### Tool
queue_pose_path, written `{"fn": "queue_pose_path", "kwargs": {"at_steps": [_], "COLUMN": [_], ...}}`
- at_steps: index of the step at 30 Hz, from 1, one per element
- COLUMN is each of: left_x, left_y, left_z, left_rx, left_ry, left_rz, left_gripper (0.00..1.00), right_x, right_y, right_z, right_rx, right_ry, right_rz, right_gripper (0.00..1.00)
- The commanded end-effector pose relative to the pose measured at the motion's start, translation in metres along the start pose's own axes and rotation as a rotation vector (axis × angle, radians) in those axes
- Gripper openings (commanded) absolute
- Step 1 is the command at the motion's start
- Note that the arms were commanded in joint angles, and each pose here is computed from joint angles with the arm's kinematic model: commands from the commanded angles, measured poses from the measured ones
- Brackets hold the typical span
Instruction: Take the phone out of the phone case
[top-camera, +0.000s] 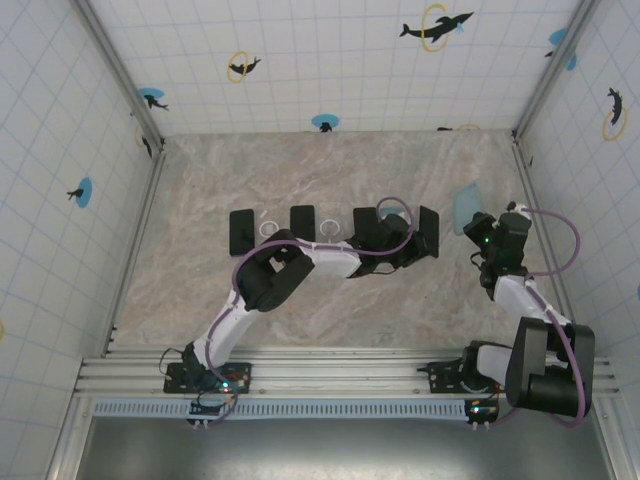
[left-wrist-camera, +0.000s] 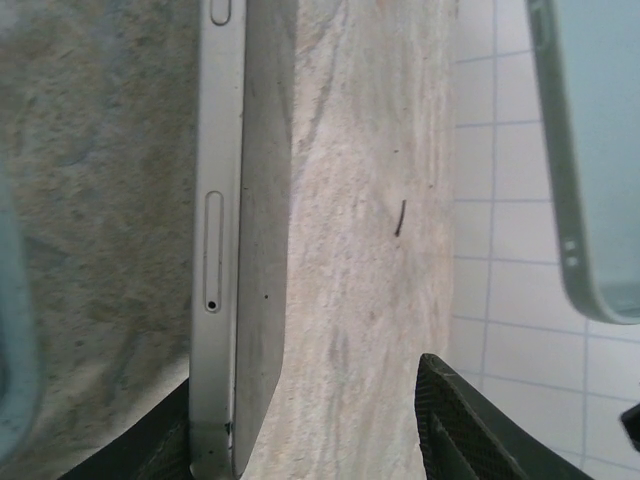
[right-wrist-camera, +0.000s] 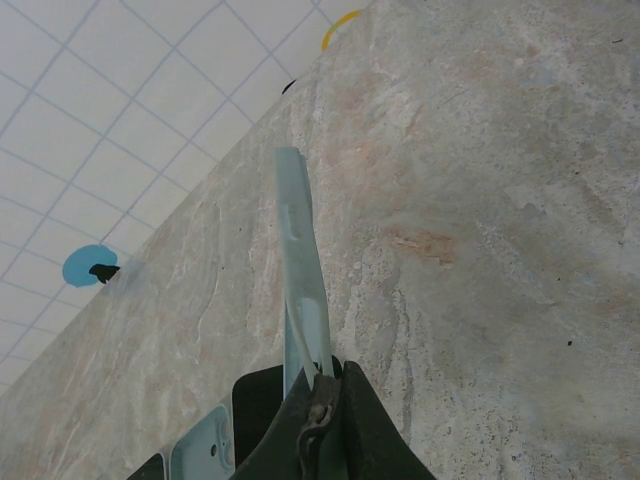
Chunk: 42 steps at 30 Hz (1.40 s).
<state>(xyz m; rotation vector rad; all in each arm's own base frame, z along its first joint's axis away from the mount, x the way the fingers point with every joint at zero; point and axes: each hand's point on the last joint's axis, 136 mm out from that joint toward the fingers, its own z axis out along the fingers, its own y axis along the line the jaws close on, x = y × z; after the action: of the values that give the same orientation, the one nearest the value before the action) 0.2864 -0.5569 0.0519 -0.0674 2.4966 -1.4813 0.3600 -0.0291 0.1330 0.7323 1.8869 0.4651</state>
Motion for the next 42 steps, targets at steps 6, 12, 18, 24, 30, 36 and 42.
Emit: {"fn": "queue_pose_path", "kwargs": {"at_steps": [6,12,18,24,30,36,42], "left_x": [0.001,0.001,-0.001,-0.012,-0.024,-0.030,-0.042], "left_y": [-0.018,-0.015,-0.018,-0.018,-0.027,-0.032,-0.046], "left_z": [-0.009,-0.015,-0.012,-0.011,-0.003,-0.005,-0.021], "left_rx": [0.001,-0.051,-0.069,-0.089,-0.066,-0.064,-0.062], "left_ry": [0.027,0.034,0.052,0.036,0.028,0.020,-0.003], "left_rz": [0.080,0.147,0.194,0.222,0.224,0.247,0.305], "left_gripper": [0.51,0.51,0.50,0.50,0.50,0.51,0.52], "right_x": [-0.008,-0.006,-0.005,-0.005,-0.003,0.010,0.022], "right_y": [0.000,-0.003,-0.004,-0.006,-0.008,-0.018,-0.017], "right_z": [-0.001,0.000,0.000,0.000,0.000,0.004,0.012], "right_rx": [0.000,0.005,0.007,0.006,0.010,0.017,-0.047], "right_ry": [-0.020,-0.014,-0.013,-0.013,-0.008,0.045,0.115], "right_rz": [-0.012,-0.015,-0.010,-0.005,-0.003,-0.030,-0.030], "right_gripper": [0.00,0.00,0.00,0.00,0.00,0.00,0.00]}}
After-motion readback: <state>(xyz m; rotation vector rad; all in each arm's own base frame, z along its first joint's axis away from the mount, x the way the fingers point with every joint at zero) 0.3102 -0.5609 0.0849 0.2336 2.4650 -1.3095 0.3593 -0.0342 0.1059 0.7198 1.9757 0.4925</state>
